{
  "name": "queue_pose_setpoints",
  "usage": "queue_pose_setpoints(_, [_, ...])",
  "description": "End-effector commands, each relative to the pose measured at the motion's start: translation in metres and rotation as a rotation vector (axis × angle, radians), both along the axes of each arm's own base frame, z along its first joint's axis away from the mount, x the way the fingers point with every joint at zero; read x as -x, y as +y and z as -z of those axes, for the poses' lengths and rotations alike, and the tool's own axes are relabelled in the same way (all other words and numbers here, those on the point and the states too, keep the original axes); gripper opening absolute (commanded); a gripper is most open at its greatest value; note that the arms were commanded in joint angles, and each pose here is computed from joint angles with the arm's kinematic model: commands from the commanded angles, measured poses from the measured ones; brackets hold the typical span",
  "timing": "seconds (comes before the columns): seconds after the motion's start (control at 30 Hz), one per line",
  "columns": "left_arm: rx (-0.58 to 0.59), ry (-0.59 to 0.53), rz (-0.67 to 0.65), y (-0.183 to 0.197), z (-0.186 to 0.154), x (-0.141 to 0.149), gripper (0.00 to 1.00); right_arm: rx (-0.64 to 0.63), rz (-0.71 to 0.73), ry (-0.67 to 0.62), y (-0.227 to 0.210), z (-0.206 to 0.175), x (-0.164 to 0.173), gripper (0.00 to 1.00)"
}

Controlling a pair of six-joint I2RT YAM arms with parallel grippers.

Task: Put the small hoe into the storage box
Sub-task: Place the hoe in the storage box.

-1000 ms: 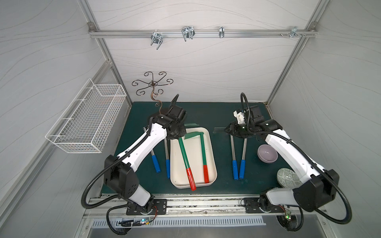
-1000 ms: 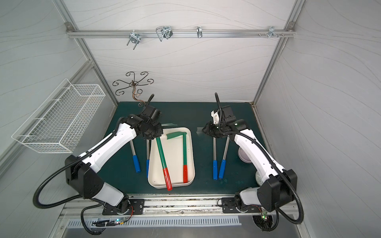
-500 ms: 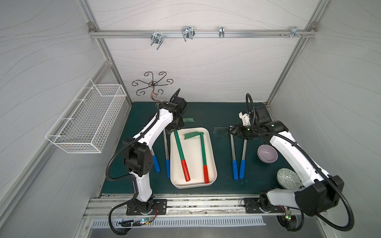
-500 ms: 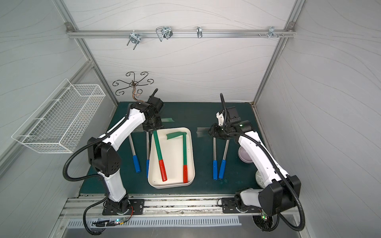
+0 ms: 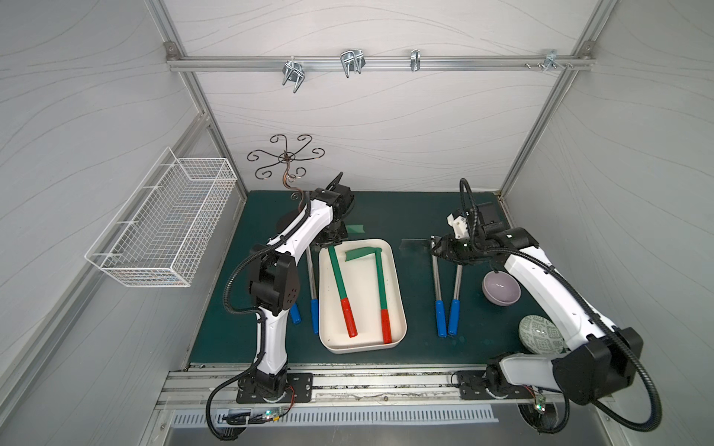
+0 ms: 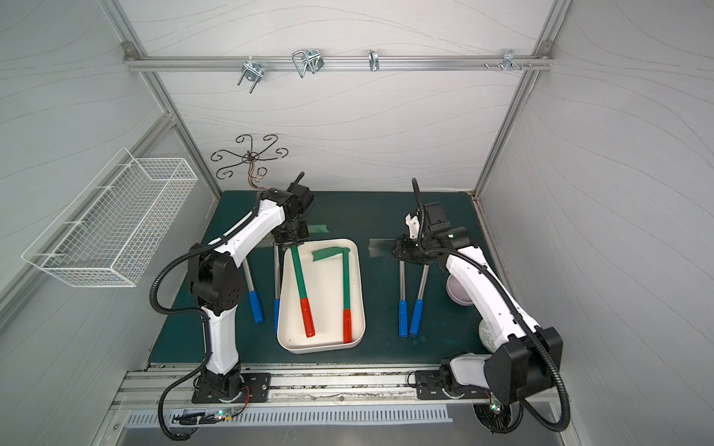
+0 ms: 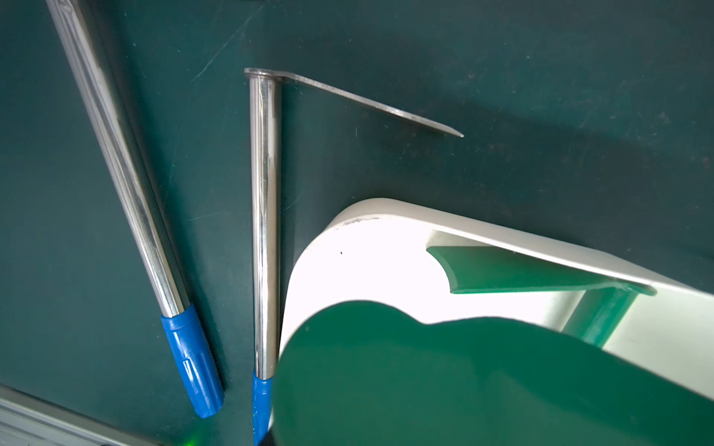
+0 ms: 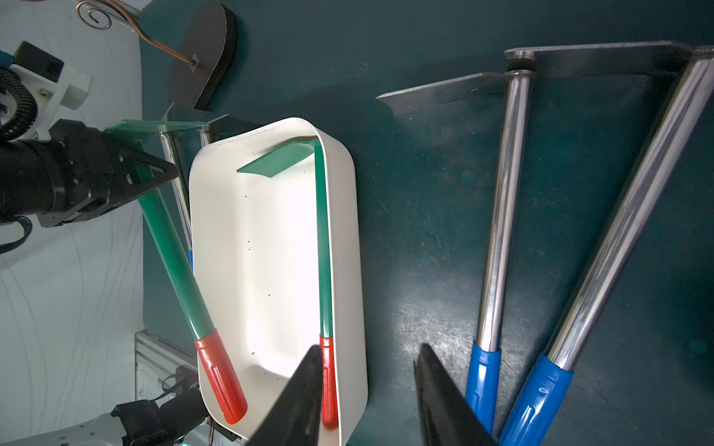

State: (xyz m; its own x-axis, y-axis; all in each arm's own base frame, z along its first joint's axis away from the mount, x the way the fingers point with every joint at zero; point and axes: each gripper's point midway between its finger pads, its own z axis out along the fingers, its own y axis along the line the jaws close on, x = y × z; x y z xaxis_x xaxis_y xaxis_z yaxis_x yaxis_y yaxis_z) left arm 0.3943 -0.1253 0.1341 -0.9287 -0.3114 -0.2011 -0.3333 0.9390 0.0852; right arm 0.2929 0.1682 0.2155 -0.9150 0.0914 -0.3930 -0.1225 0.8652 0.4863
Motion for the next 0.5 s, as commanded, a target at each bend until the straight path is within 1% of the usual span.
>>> queue_pose_setpoints(0.0, [0.004,-0.001,-0.038,0.001,0.002,0.001,0.00,-0.009,0.010,0.012,-0.002,-0.001,0.005,0.41])
queue_pose_setpoints(0.23, [0.014,0.022,-0.053,-0.005,0.020,-0.003,0.00,0.008,0.017,0.002,-0.005,-0.003,0.003,0.41])
queue_pose_setpoints(0.47, [0.013,0.036,-0.039,-0.012,0.034,-0.001,0.00,0.020,0.019,0.015,-0.007,0.005,0.005,0.41])
